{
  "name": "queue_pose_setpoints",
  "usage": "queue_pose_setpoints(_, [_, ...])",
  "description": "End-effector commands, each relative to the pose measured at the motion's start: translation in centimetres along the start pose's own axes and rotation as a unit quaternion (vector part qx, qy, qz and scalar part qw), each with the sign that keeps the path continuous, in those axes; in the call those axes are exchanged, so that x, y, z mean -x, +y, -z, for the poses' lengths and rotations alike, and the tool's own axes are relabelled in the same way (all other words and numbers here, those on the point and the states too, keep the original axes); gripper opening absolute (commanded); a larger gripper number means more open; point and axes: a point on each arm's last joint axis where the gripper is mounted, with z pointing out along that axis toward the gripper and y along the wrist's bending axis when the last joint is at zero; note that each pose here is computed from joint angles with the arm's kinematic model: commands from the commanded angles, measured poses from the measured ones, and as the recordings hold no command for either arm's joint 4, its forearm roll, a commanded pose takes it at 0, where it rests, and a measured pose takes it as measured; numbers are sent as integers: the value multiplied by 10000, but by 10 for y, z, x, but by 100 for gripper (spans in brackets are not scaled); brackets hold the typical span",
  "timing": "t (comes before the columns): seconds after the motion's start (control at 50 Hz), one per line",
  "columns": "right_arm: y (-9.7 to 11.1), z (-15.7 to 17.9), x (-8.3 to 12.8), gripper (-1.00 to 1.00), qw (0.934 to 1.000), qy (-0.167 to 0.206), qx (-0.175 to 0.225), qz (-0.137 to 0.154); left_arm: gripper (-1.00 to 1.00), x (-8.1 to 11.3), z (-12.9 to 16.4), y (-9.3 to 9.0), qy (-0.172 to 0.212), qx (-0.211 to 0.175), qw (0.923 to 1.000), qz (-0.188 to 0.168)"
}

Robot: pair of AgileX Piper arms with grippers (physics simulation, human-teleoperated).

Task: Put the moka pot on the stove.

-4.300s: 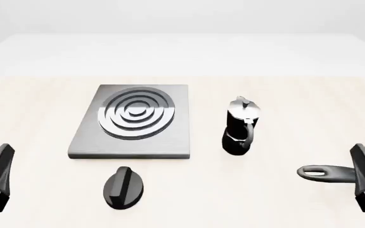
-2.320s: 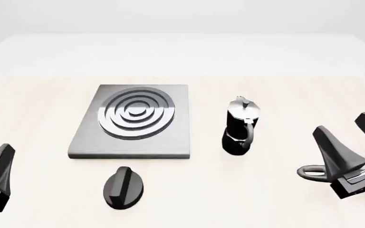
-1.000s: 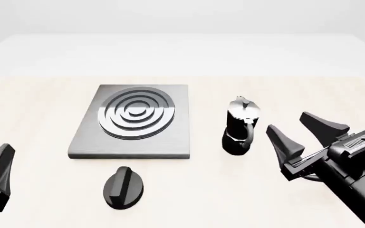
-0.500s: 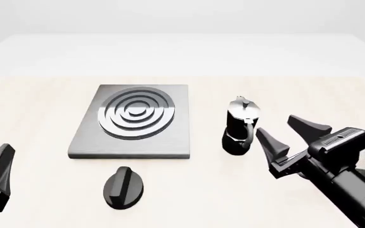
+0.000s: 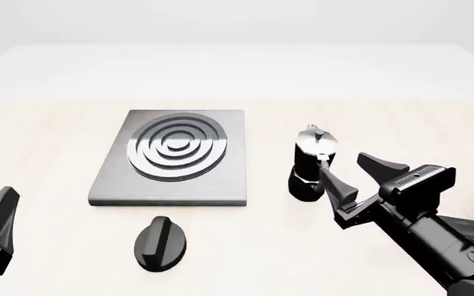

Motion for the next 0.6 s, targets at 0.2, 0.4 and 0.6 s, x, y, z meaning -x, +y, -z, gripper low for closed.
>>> queue_pose_setpoints(0.2, [1,-12,-13,100,9999,115,17,-117,100,0,0,0,0,0,10000,0])
queue_pose_setpoints(0.4, [0,-19,-15,100,9998,173,-10,-116,100,0,0,0,0,0,10000,0])
queue_pose_setpoints(0.6, [0,-27,-18,100,9997,221,-7,-120,100,0,0,0,0,0,10000,0])
